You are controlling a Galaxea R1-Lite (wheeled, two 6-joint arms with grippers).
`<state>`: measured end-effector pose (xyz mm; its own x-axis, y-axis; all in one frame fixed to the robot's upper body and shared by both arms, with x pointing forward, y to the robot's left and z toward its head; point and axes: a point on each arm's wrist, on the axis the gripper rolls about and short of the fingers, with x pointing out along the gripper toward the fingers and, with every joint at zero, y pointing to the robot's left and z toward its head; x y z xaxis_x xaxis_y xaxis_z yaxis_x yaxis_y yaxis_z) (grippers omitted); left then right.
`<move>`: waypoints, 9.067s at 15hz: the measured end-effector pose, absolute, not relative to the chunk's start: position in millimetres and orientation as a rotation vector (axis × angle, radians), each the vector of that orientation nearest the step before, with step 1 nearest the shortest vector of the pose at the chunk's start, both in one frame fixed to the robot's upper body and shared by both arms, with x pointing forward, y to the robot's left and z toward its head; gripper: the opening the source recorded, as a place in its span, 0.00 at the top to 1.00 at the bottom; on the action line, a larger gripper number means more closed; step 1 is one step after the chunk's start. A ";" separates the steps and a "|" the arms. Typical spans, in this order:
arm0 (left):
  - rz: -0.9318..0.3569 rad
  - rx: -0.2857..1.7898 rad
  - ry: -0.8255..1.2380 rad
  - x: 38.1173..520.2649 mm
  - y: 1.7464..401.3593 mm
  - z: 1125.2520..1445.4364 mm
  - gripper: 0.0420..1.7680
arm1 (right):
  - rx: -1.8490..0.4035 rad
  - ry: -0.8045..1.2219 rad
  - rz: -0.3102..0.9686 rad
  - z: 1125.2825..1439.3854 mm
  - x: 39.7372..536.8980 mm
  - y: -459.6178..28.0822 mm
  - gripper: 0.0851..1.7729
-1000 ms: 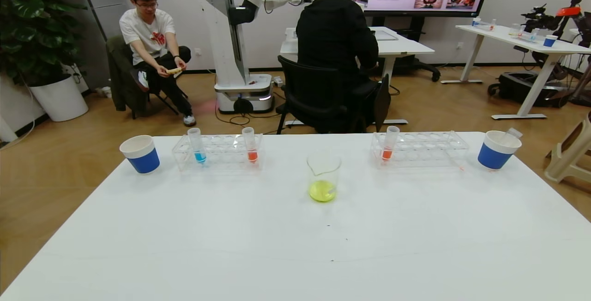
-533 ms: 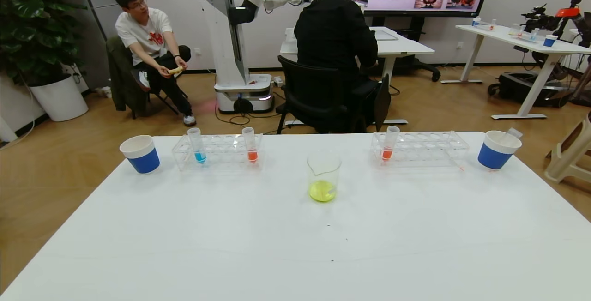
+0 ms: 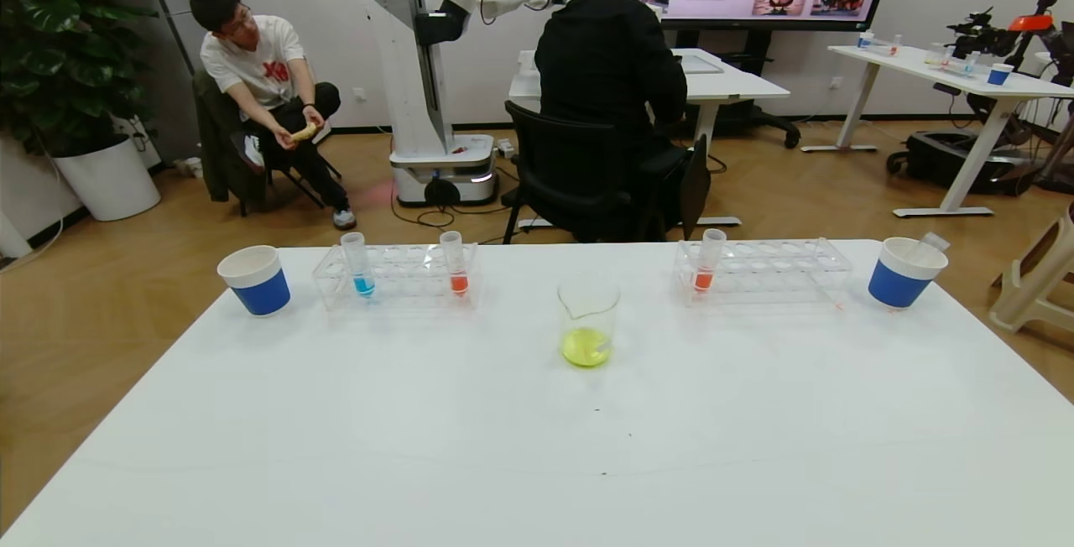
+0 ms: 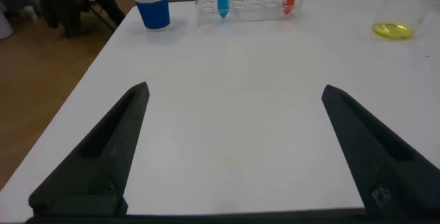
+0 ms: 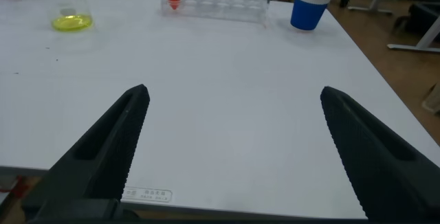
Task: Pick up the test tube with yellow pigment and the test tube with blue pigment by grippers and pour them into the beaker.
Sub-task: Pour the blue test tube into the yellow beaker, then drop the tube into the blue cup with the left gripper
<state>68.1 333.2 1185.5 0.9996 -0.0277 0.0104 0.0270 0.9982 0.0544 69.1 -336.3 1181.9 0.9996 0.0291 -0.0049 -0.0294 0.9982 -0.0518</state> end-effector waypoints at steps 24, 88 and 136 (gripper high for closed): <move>-0.042 -0.025 -0.074 364.7 326.0 1284.5 0.01 | -0.051 0.004 0.029 1181.9 69.1 -336.3 0.02; -0.677 0.315 -0.300 463.4 193.5 1317.7 0.74 | -0.048 0.004 0.030 1181.9 69.1 -336.4 0.02; -0.702 1.369 -1.054 518.2 132.4 1213.8 0.74 | -0.048 0.004 0.030 1182.0 69.0 -336.4 0.02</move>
